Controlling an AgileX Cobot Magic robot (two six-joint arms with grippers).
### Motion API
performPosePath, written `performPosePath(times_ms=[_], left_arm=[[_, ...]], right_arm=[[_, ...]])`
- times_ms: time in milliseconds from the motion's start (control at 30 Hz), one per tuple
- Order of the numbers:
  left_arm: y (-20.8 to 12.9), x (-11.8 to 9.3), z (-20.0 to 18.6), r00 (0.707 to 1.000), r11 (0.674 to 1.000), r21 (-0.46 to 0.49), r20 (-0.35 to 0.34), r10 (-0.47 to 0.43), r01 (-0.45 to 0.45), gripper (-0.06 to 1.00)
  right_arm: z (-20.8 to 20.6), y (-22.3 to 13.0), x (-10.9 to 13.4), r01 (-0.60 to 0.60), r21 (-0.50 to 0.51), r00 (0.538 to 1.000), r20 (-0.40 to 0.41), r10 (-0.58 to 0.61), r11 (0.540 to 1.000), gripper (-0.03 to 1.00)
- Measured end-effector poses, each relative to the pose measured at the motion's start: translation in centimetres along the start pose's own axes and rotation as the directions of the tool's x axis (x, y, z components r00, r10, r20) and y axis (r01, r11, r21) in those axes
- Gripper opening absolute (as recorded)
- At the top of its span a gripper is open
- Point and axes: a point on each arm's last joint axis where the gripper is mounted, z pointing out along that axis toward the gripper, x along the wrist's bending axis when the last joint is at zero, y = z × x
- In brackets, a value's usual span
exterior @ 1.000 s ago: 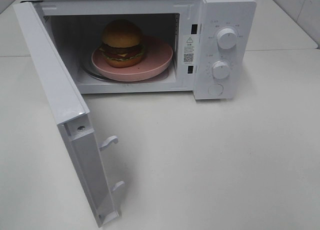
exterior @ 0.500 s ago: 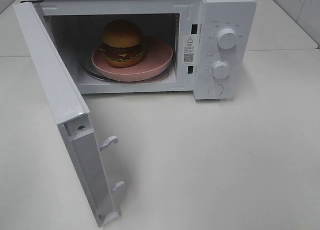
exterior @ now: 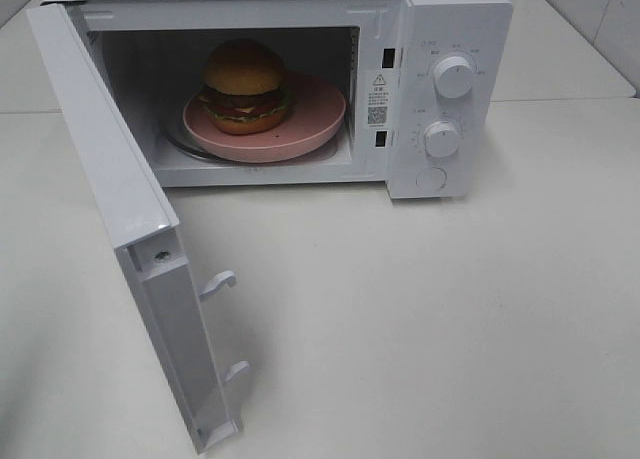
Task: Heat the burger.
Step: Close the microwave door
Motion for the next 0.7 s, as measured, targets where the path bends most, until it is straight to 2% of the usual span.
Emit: performPosePath(times_ms=[67, 133, 300, 400, 433, 500, 667, 700], left_arm=[[0.0, 0.1, 0.9, 1.000, 1.000, 0.011, 0.003, -0.007, 0.007, 0.00], [0.2, 0.4, 4.5, 0.998, 0.997, 0.052, 0.007, -0.058, 0.057, 0.00], [-0.3, 0.6, 7.9, 0.994, 0.987, 0.114, -0.002, -0.110, 0.110, 0.00], [-1.0, 0.1, 10.1, 0.995, 0.981, 0.168, 0.015, -0.096, 0.092, 0.00], [-1.4, -0.7, 11.4, 0.996, 0.977, 0.200, 0.047, -0.078, 0.067, 0.00], [-1.7, -1.6, 12.8, 0.996, 0.974, 0.224, 0.068, -0.058, 0.041, 0.00], [-2.2, -3.0, 15.0, 0.996, 0.970, 0.241, 0.088, -0.021, -0.001, 0.00], [-2.4, -3.8, 16.0, 0.995, 0.968, 0.249, 0.104, 0.000, -0.026, 0.00]], right_arm=[[0.0, 0.0, 0.0, 0.000, 0.000, 1.000, 0.000, 0.000, 1.000, 0.69], [0.0, 0.0, 0.0, 0.000, 0.000, 1.000, 0.000, 0.000, 1.000, 0.69], [0.0, 0.0, 0.0, 0.000, 0.000, 1.000, 0.000, 0.000, 1.000, 0.69], [0.0, 0.0, 0.0, 0.000, 0.000, 1.000, 0.000, 0.000, 1.000, 0.69], [0.0, 0.0, 0.0, 0.000, 0.000, 1.000, 0.000, 0.000, 1.000, 0.69], [0.0, 0.0, 0.0, 0.000, 0.000, 1.000, 0.000, 0.000, 1.000, 0.69], [0.0, 0.0, 0.0, 0.000, 0.000, 1.000, 0.000, 0.000, 1.000, 0.69], [0.0, 0.0, 0.0, 0.000, 0.000, 1.000, 0.000, 0.000, 1.000, 0.69]])
